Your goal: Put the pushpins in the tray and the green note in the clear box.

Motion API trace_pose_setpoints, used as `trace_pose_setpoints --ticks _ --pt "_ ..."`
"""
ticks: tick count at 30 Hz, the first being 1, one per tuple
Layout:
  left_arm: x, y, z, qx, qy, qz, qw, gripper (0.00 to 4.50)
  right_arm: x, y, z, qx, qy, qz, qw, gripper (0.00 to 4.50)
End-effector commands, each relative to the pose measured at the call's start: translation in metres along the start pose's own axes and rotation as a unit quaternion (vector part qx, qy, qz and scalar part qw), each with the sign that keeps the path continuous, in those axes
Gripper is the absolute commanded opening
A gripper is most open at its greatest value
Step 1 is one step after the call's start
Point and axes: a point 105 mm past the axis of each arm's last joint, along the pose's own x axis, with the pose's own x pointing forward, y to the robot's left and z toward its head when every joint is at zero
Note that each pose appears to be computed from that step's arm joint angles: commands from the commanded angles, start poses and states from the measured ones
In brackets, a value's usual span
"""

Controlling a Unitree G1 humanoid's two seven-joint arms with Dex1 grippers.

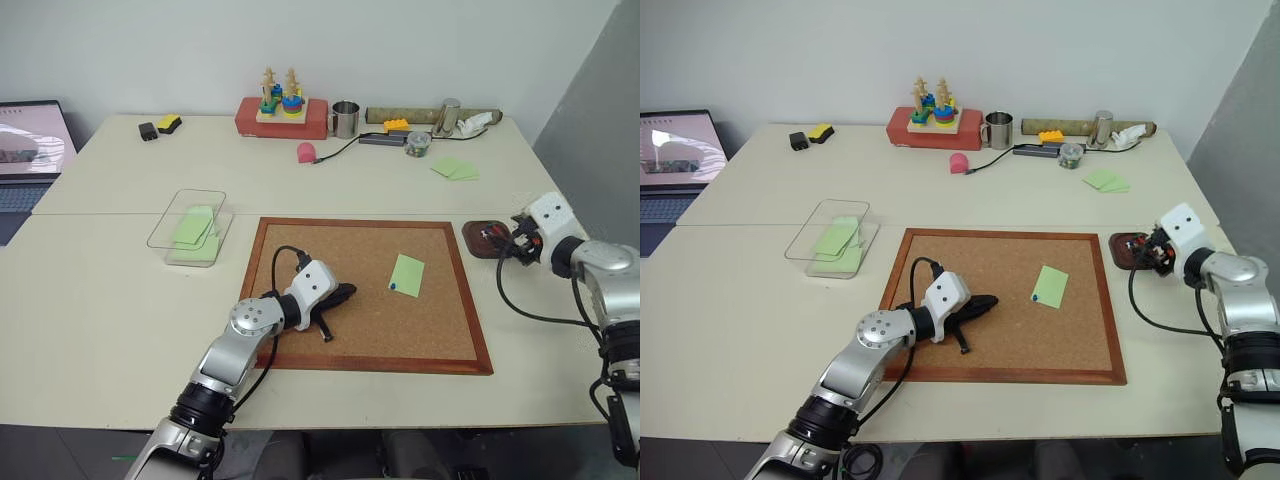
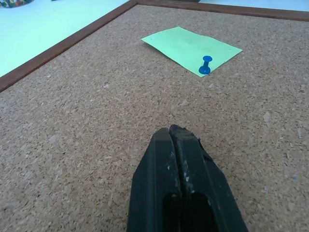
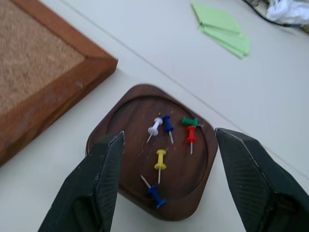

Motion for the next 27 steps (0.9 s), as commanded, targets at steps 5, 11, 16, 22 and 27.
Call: trace_pose_setpoints --ticks 5,11,16,22,27 --pt "0.0 -0.005 -0.018 -0.014 0.032 -0.005 0.999 0.0 -0.023 0.061 0.06 -0.031 -0.107 0.153 0.982 3.02" --pt "0.0 -0.004 -0.018 -0.013 0.032 -0.006 0.999 0.0 -0.022 0.128 0.057 -0.016 -0.118 0.255 0.96 3.02" --pt "-0.001 -0.003 -0.018 -0.013 0.033 -0.006 0.999 0.0 -0.006 0.153 0.051 -0.01 -0.118 0.255 0.96 3.02" --pt "0.0 -0.003 -0.017 -0.012 0.032 -0.006 0.999 0.0 0.005 0.17 0.042 0.008 -0.115 0.266 0.957 3.02" --pt "0.0 -0.003 -0.017 -0.01 0.032 -0.006 0.999 0.0 0.01 0.175 0.037 0.013 -0.115 0.27 0.956 3.02"
